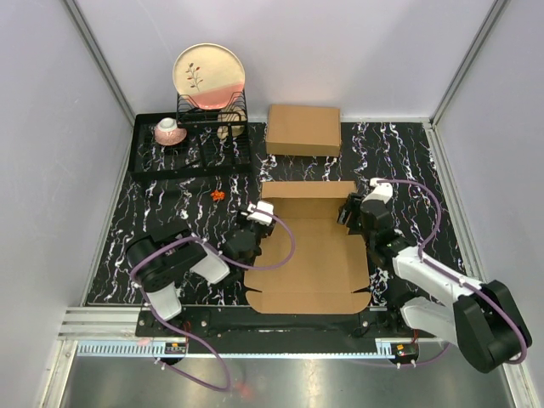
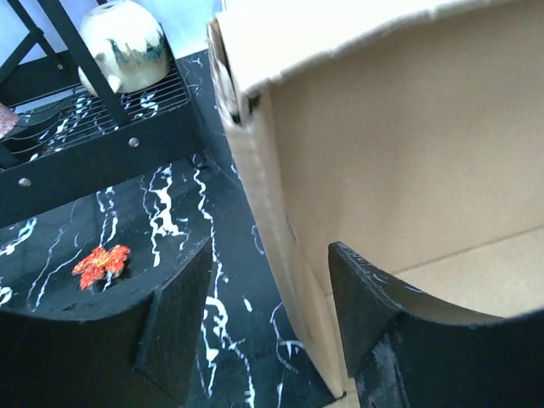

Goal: Fold the paper box

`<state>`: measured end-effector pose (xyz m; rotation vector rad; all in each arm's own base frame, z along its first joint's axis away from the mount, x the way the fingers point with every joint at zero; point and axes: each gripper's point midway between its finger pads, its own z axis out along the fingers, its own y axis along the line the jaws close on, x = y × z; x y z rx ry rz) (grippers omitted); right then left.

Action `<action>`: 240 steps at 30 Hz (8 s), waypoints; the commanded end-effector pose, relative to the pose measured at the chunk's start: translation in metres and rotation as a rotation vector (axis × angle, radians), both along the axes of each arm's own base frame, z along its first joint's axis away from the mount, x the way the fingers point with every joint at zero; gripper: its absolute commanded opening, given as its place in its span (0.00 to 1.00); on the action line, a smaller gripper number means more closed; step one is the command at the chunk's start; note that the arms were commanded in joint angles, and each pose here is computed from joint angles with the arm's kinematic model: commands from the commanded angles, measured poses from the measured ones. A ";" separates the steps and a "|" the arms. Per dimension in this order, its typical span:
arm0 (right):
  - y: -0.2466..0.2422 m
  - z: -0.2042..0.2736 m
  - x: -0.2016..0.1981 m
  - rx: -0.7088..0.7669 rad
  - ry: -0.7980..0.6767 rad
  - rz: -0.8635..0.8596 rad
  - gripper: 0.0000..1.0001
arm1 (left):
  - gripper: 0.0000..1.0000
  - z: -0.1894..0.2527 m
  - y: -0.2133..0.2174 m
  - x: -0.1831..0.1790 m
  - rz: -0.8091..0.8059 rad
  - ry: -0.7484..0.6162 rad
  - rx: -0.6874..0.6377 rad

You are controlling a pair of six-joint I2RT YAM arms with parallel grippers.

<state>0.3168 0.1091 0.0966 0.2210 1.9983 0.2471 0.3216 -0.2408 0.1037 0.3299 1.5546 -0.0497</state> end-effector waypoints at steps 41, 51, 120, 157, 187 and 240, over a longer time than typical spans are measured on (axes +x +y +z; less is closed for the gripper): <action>0.025 0.092 0.002 0.189 -0.099 0.070 0.99 | 0.86 0.088 0.041 -0.066 0.112 -0.083 -0.225; 0.028 0.082 -0.001 0.199 -0.090 0.084 0.98 | 0.86 0.140 0.047 -0.071 0.000 -0.023 -0.527; 0.007 0.134 -0.018 0.138 -0.155 0.064 1.00 | 0.77 0.152 0.056 -0.027 -0.050 0.108 -0.699; -0.006 0.168 -0.046 0.062 -0.188 0.121 0.96 | 0.27 0.027 -0.019 -0.011 0.025 0.095 -0.268; -0.015 0.275 -0.035 0.050 -0.244 0.056 0.98 | 0.00 0.102 -0.071 -0.018 -0.462 0.819 0.245; 0.117 0.210 -0.031 -0.271 0.006 0.618 1.00 | 0.83 0.201 0.033 0.009 0.037 0.432 -0.133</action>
